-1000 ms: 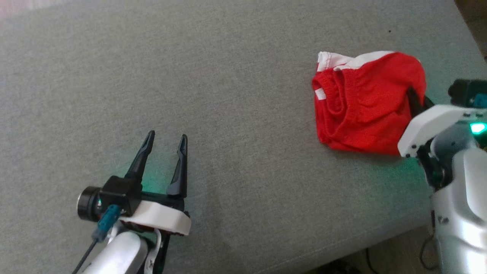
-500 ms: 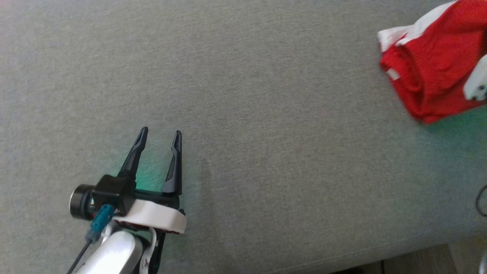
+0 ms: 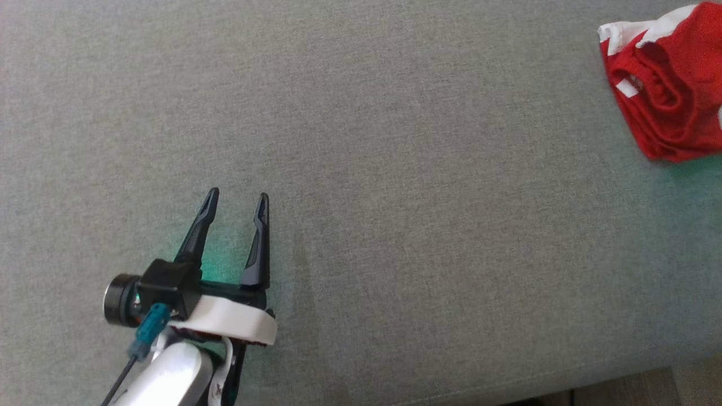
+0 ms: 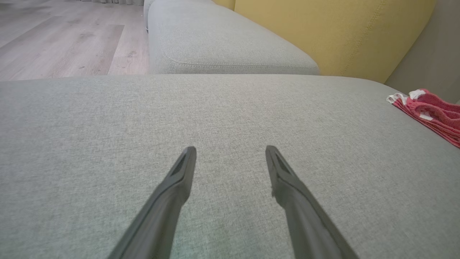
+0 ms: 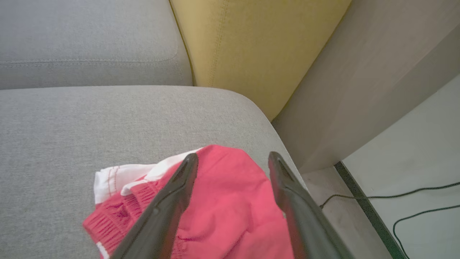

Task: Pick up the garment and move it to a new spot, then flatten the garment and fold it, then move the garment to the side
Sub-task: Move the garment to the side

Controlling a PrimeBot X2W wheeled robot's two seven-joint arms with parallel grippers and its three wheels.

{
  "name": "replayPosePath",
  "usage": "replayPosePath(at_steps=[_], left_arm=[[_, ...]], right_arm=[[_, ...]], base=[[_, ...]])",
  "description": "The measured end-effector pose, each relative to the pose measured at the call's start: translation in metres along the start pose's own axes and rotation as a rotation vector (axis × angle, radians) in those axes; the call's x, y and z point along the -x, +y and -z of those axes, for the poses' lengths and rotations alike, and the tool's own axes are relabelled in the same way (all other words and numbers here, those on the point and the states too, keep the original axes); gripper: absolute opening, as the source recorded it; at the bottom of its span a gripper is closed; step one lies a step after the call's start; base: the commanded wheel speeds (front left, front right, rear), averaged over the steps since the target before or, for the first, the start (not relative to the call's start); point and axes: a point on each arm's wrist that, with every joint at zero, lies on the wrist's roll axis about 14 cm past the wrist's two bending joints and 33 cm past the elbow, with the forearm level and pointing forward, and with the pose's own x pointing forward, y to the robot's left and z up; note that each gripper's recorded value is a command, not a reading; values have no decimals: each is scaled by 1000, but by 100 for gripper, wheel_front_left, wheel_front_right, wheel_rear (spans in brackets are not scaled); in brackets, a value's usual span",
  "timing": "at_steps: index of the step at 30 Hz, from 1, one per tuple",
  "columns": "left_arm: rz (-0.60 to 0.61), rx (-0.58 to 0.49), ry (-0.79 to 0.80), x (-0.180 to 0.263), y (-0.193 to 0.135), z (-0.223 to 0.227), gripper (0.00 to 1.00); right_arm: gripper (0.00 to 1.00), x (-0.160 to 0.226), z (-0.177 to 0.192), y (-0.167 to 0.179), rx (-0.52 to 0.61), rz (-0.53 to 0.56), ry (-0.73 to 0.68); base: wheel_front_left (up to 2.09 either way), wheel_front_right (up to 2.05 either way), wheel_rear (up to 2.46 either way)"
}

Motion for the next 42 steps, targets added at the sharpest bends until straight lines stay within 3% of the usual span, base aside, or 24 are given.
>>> replayPosePath(at_steps=[10, 20, 32, 42], left_arm=[[-12, 0, -56, 7, -1, -17, 100], [-181, 38, -144, 44, 35, -36, 100], [-348, 97, -142, 120, 63, -13, 100], [-377, 124, -133, 156, 59, 4, 100]], right_arm=[[100, 20, -49, 44, 15, -114, -187], [100, 87, -75, 125, -76, -316, -407], [100, 172, -8, 165, -164, -453, -447], [100, 216, 34, 182, -226, -548, -388]], base=[[0, 0, 0], [0, 0, 0], [0, 0, 0], [0, 0, 0]])
